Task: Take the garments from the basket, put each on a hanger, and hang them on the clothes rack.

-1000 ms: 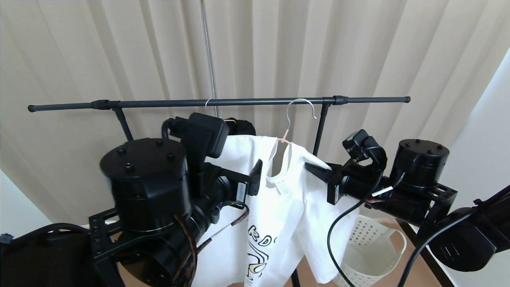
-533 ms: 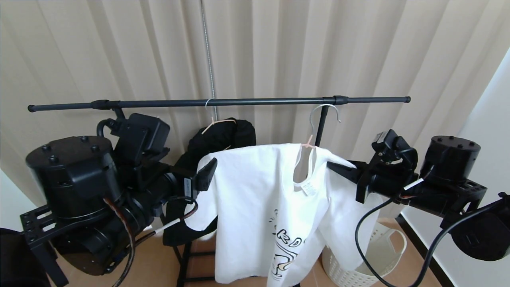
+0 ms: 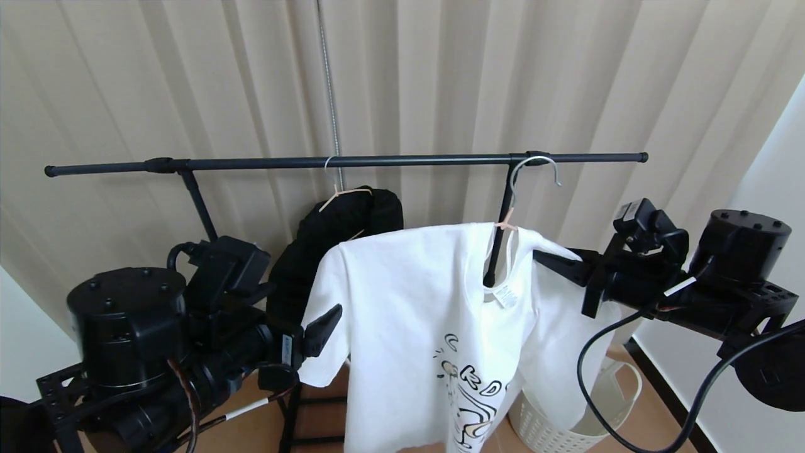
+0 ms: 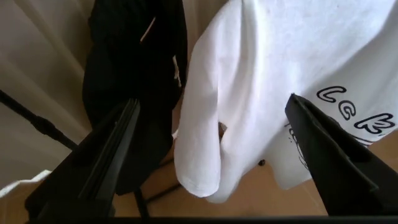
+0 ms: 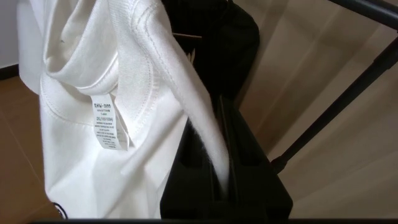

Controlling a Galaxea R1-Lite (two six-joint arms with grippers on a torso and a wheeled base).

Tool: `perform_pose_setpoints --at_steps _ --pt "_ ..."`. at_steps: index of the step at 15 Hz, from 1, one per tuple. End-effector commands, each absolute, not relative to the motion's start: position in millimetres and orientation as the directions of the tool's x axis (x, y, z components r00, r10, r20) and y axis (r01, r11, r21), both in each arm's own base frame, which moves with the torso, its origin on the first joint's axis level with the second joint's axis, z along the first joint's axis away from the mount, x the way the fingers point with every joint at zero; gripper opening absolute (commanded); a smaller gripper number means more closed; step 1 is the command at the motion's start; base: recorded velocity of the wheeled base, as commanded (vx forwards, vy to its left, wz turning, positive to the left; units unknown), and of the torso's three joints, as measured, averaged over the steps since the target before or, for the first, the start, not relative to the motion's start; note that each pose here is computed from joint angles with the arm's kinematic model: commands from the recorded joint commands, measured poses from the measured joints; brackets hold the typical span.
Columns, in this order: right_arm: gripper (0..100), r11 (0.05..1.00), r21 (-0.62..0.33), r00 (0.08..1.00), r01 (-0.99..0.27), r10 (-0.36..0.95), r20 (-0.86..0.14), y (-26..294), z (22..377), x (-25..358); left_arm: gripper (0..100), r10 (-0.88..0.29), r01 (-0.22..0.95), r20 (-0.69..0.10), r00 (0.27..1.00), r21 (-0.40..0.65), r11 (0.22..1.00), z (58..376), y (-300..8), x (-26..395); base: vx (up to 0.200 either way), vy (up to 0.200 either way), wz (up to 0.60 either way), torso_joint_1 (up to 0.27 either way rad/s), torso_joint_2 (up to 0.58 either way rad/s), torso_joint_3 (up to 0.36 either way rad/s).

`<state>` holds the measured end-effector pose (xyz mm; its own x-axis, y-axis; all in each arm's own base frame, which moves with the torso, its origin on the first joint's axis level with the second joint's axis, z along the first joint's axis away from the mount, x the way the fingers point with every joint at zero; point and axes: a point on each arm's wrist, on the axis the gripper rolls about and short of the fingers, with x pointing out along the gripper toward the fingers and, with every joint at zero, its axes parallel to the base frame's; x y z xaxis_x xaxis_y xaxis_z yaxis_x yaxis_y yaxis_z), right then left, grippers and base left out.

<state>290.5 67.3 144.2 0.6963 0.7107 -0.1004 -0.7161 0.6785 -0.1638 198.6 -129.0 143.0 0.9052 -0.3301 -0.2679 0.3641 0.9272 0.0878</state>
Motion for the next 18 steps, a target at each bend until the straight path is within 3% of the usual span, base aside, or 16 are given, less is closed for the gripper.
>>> perform_pose_setpoints --at_steps 1,5,6,13,18 --pt "0 0.677 -0.178 0.697 -0.714 0.713 -0.08 66.7 151.6 285.7 100 -0.305 0.34 -0.338 0.89 0.051 0.939 121.6 -134.2 211.2 0.0 0.0 0.0 0.0 0.0 0.0" --pt "0 0.678 -0.182 0.697 -0.713 0.713 -0.075 65.8 154.1 280.8 100 -0.246 0.273 -0.333 0.91 0.037 0.961 111.2 -127.0 231.0 0.0 0.0 0.0 0.0 0.0 0.0" --pt "0 0.678 -0.182 0.697 -0.713 0.713 -0.075 65.8 154.1 280.8 0 -0.246 0.273 -0.333 0.91 0.037 0.961 111.2 -127.0 231.0 0.0 0.0 0.0 0.0 0.0 0.0" --pt "0 0.679 -0.183 0.698 -0.711 0.712 -0.074 65.8 154.1 282.9 0 -0.203 0.212 -0.311 0.928 -0.004 0.977 117.1 -107.3 219.7 0.0 0.0 0.0 0.0 0.0 0.0" --pt "0 0.69 -0.184 0.71 -0.7 0.701 -0.07 61.7 155.1 285.4 0 -0.156 0.166 -0.342 0.927 0.001 0.986 110.6 -90.5 211.5 0.0 0.0 0.0 0.0 0.0 0.0"
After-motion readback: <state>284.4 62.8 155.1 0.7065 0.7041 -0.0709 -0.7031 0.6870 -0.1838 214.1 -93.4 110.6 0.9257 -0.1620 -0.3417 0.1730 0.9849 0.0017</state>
